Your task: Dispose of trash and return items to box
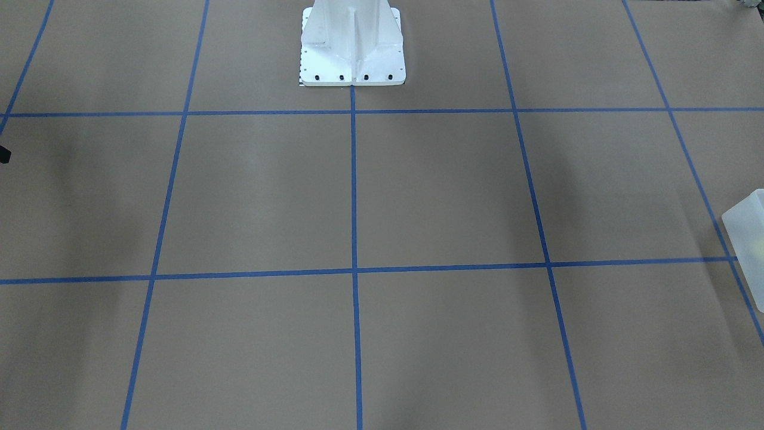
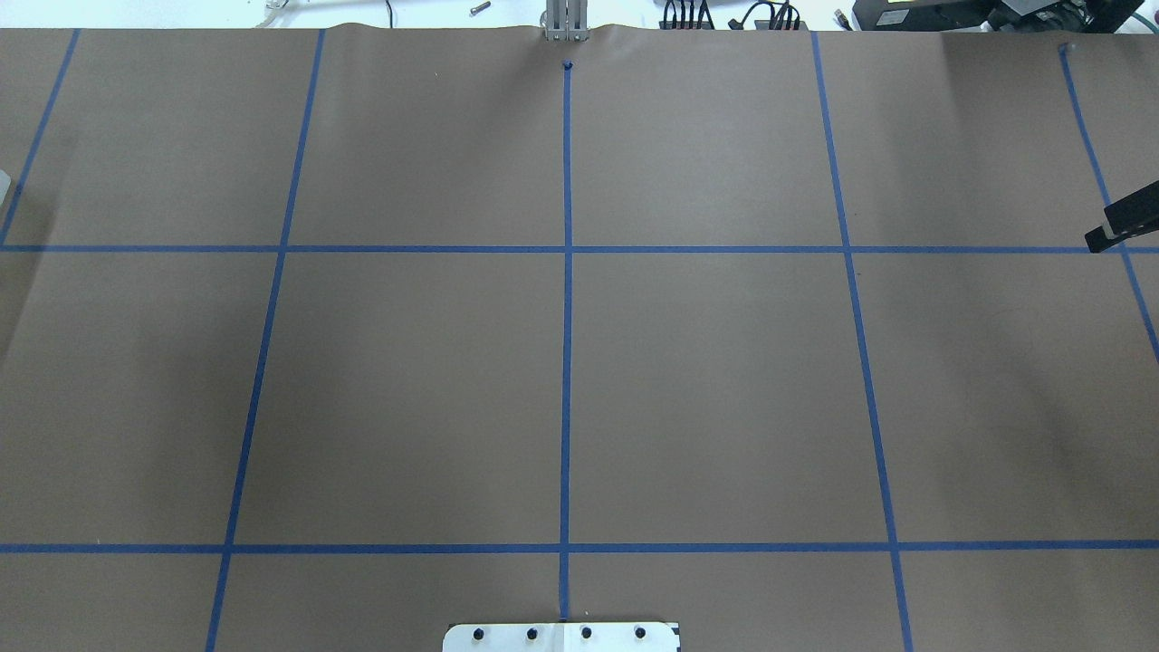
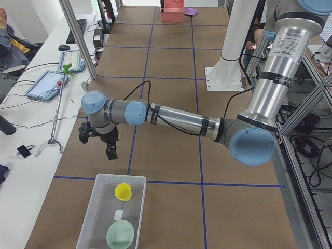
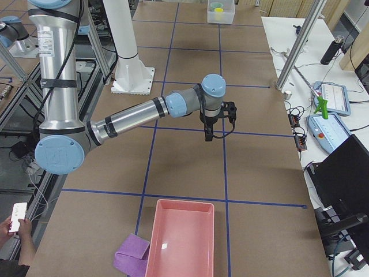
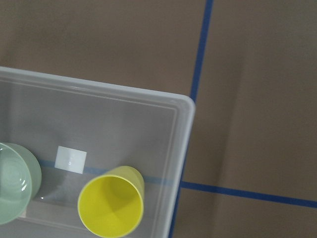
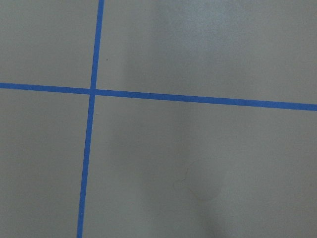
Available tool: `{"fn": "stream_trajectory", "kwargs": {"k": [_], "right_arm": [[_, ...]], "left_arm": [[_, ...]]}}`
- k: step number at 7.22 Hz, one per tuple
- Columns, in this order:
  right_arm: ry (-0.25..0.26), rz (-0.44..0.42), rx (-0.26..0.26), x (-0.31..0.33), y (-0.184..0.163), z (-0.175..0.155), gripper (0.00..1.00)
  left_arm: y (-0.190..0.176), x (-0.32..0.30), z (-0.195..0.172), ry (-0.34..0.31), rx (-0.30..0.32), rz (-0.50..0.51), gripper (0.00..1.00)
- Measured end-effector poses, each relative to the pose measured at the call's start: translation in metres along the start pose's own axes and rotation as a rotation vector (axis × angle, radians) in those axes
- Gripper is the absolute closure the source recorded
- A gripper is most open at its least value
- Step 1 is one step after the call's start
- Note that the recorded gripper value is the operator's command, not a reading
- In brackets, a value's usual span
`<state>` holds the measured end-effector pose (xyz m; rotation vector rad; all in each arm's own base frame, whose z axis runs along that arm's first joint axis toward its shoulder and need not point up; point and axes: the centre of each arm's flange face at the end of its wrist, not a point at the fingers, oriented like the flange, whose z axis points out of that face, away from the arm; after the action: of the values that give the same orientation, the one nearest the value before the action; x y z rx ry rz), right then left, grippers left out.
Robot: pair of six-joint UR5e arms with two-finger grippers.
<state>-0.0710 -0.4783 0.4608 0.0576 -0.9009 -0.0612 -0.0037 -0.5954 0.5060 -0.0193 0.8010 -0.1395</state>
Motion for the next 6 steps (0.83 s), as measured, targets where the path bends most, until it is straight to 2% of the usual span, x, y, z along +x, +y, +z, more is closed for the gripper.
{"fn": "stream_trajectory", "kwargs": {"k": [3, 4, 6], "right_arm": [[0.035, -0.006, 0.023, 0.003, 0.030, -0.013, 0.00], [0.047, -0.009, 0.032, 0.003, 0.040, -0.018, 0.00], [0.047, -0.044, 0.055, -0.015, 0.034, -0.027, 0.00]], "left_arm": [[0.116, 0.131, -0.033, 0.090, 0.043, 0.065, 0.02], [0.135, 0.142, -0.037, 0.108, 0.048, 0.068, 0.02], [0.142, 0.141, -0.030, 0.121, 0.054, 0.079, 0.02]]}}
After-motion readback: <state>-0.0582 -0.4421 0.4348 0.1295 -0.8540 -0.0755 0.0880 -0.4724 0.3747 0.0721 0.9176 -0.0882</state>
